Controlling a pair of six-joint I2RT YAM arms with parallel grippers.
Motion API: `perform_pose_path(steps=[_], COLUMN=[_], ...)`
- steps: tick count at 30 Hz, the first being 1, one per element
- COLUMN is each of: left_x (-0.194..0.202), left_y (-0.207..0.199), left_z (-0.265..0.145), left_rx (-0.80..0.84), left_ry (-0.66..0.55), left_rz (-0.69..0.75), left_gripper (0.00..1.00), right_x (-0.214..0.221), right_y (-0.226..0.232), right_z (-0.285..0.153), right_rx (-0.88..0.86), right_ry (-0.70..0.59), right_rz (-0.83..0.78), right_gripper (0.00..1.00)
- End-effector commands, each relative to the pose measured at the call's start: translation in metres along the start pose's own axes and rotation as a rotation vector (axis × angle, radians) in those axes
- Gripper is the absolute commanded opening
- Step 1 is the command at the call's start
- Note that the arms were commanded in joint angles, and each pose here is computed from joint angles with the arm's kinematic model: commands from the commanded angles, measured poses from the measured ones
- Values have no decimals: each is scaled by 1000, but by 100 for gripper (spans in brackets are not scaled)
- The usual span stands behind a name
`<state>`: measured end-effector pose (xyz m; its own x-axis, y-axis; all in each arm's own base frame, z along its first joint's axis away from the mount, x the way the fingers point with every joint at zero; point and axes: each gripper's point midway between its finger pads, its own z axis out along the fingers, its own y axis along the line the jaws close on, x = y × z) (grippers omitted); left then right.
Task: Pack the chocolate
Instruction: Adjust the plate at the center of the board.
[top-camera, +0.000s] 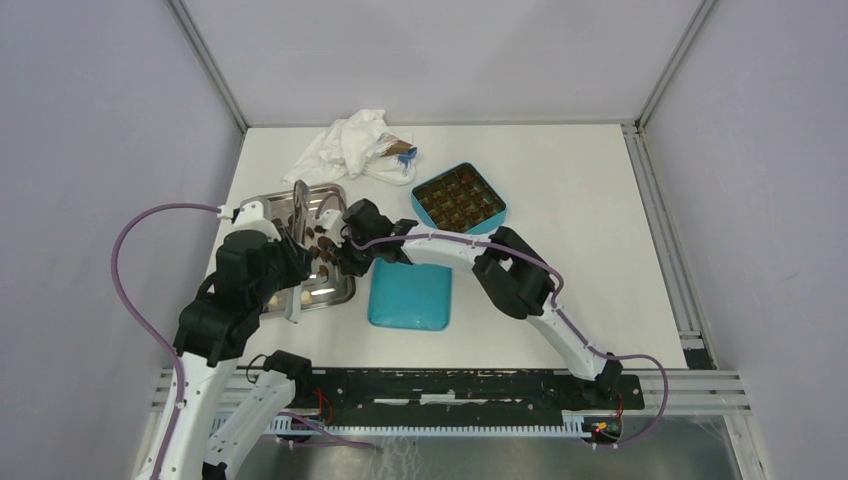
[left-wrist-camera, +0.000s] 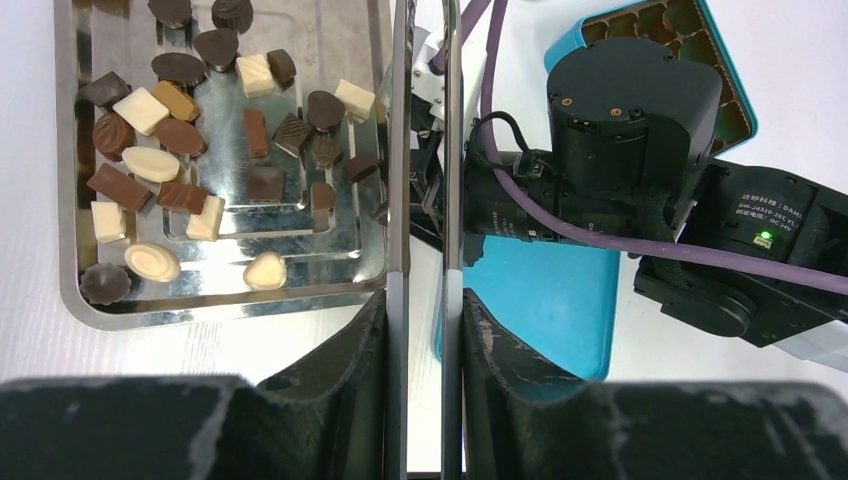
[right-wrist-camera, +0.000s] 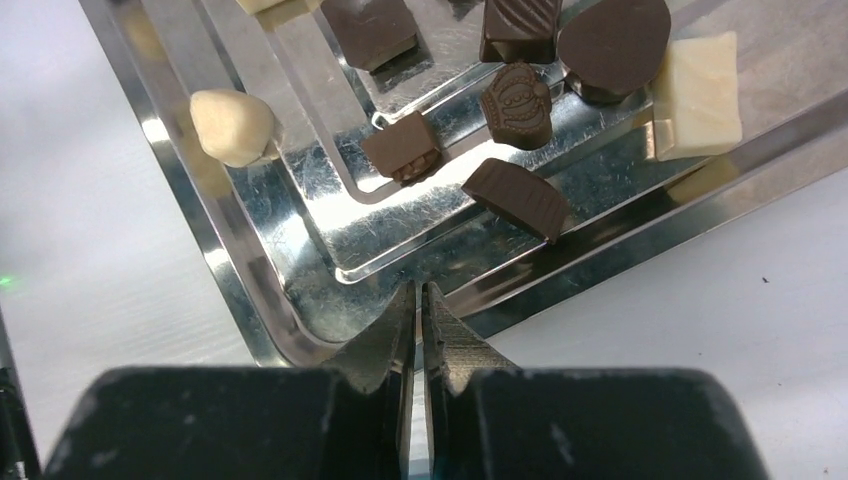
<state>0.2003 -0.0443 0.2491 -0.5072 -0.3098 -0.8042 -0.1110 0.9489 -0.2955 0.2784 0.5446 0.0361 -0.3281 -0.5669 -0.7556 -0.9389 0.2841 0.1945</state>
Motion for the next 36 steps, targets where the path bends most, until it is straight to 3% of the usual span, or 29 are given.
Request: perform_pose_path(steps=[1, 10, 26, 31, 36], left_x=[-21, -19, -5, 6, 16], left_y=[-6, -7, -16, -23, -29], left_z=[-12, -14, -4, 6, 19], left_rx=[23, 35, 86, 123, 154], left_ry=[-77, -74, -30, 13, 51], left_rz=[-33, -36, -48, -44, -36], left_gripper=[34, 34, 34, 34, 34], right_x=[-5, 10, 17, -13, -44], right_y=[-4, -24, -101, -82, -55], right_z=[0, -16, -64, -89, -155], right_rx=[50, 152, 290, 105, -32], right_ry=[4, 70, 89, -29, -180], right_rz=[-56, -77, -37, -83, -154], right_gripper=[10, 9, 10, 16, 31])
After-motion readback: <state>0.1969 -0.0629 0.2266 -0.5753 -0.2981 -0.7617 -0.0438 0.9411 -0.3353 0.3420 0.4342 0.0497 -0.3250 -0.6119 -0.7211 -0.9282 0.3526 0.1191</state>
